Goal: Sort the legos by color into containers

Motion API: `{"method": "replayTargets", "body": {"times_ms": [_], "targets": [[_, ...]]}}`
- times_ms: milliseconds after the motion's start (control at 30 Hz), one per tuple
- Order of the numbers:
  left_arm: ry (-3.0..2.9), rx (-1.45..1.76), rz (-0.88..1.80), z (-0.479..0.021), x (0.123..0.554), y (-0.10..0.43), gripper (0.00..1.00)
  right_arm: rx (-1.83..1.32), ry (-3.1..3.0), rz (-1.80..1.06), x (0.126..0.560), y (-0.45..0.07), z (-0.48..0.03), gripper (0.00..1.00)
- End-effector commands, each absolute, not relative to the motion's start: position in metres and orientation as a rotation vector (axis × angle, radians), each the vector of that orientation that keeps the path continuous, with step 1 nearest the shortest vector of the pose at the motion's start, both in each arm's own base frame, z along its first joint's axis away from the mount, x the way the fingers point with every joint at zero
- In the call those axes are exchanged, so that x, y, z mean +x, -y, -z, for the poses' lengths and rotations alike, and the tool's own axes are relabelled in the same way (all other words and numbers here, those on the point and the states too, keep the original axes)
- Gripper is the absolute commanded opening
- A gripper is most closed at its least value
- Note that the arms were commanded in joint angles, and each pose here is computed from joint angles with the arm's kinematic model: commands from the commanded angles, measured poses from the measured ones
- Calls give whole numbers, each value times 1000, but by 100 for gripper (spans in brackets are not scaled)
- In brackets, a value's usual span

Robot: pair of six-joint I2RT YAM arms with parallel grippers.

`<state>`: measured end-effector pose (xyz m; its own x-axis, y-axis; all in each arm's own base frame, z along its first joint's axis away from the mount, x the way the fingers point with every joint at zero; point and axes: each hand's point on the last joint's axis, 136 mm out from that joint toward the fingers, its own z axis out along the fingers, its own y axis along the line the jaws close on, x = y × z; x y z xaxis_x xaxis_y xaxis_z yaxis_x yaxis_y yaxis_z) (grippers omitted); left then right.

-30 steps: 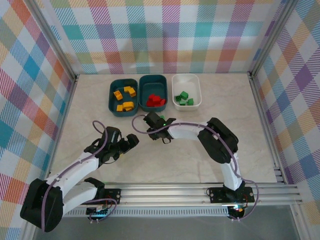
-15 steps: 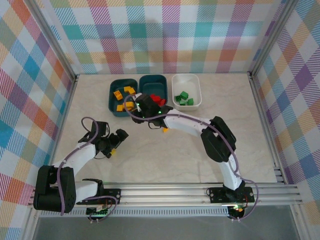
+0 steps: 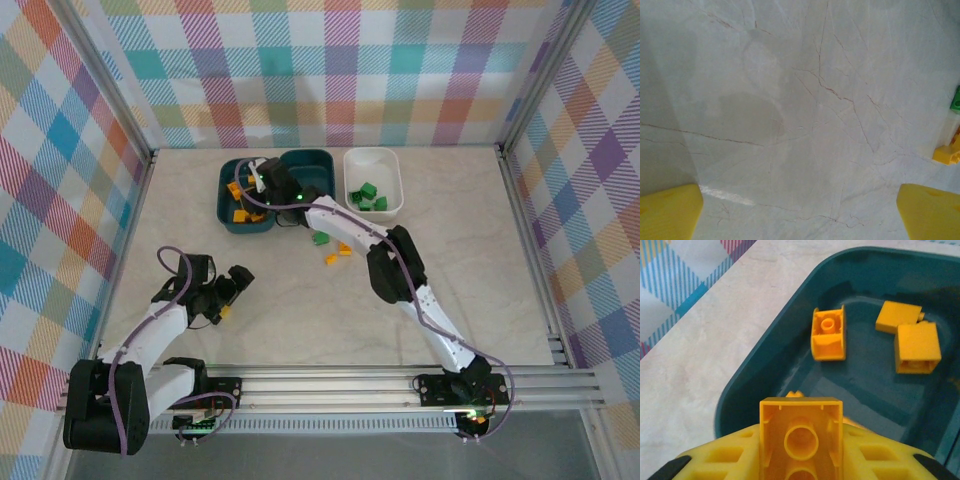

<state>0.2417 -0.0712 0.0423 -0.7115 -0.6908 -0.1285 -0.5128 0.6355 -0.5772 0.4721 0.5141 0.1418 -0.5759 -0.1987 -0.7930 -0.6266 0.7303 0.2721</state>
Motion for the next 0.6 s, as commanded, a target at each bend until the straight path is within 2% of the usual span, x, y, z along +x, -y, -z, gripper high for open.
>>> {"method": "replayTargets", "body": {"times_ms": [0, 100, 167, 300, 400, 567], "targets": [[-2552, -1029, 735, -33, 228, 69, 100, -662, -2192, -682, 481, -511, -128, 42], [-2549, -1022, 760, -36, 229, 72, 100, -660, -2183, -684, 487, -511, -130, 56], [-2544, -1014, 771, -39, 230, 73, 100, -660, -2164, -680, 488, -509, -142, 61], [-2520, -1006, 803, -48, 233, 75, 100, -633, -2137, -645, 480, -493, -181, 60], [-2489, -974, 845, -58, 235, 80, 100, -556, -2119, -564, 465, -455, -197, 59], [-2461, -834, 843, -71, 237, 94, 100, -341, -2224, -291, 430, -360, -162, 64]]}}
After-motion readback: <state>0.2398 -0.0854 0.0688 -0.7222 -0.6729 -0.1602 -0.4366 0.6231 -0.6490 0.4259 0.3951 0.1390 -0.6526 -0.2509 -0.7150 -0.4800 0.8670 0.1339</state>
